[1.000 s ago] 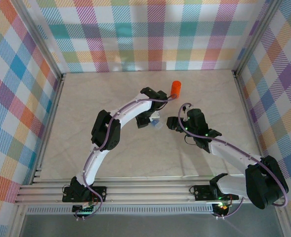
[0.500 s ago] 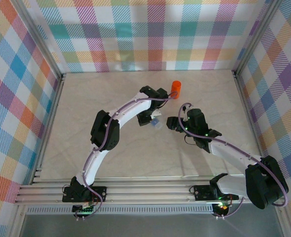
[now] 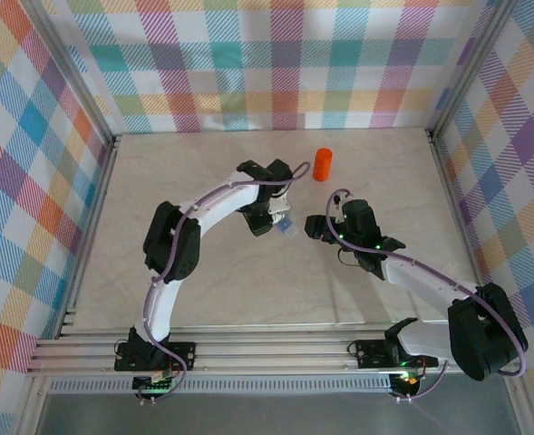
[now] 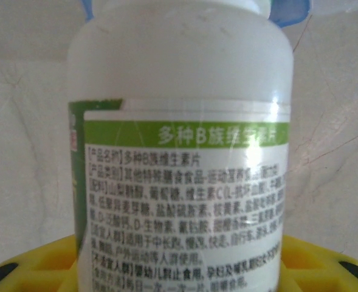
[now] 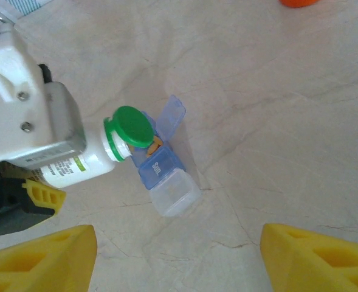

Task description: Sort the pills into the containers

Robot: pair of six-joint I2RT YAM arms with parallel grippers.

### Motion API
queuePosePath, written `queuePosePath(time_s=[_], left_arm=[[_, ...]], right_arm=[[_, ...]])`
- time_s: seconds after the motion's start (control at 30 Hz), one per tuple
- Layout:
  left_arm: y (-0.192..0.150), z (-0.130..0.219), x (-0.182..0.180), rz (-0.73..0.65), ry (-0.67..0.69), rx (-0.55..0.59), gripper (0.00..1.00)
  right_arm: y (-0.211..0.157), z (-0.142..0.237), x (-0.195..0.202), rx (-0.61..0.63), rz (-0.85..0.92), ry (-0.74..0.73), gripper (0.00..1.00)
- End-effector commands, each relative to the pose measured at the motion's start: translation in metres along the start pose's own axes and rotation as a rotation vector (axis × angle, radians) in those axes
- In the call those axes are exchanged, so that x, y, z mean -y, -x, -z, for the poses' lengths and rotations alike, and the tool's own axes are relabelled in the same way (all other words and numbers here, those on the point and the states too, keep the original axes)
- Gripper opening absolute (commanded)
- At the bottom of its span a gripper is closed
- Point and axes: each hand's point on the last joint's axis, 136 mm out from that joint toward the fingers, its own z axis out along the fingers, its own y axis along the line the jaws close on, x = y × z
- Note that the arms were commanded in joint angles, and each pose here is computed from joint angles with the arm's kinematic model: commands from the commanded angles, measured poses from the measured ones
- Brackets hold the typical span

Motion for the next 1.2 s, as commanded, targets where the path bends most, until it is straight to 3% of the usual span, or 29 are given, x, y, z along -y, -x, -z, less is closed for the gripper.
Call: queuePosePath(time_s=[0.0,0.17,0.37,0.63,0.9,1.17], left_arm=[[0.01,0.014,0.0,0.065,-0.055,0.145,0.0],[0.013,0.027,0.0,0.102,-0.087,0.329,0.0],[0.024,0.067,-0.007,0.166,-0.136,0.716,0.0],[0.023,0.118,0.007,0.094,-0.056,1.17,0.0],[0.017,0.168,0.019,0.054,-0.06,1.425,0.0],[0.019,0.188,0.028,0.016,-0.088,1.465,0.0]], right_arm=[[0.009,-0.001,-0.006,0.027,-0.005,0.031,0.73],[0.01,-0.002,-0.018,0.021,0.039,0.092,0.73],[0.018,0.002,-0.057,-0.038,0.115,0.256,0.72],[0.036,0.031,-0.1,-0.083,0.093,0.411,0.7],[0.065,0.056,-0.149,-0.092,0.102,0.571,0.69],[0.069,0.055,-0.178,-0.112,0.172,0.598,0.69]])
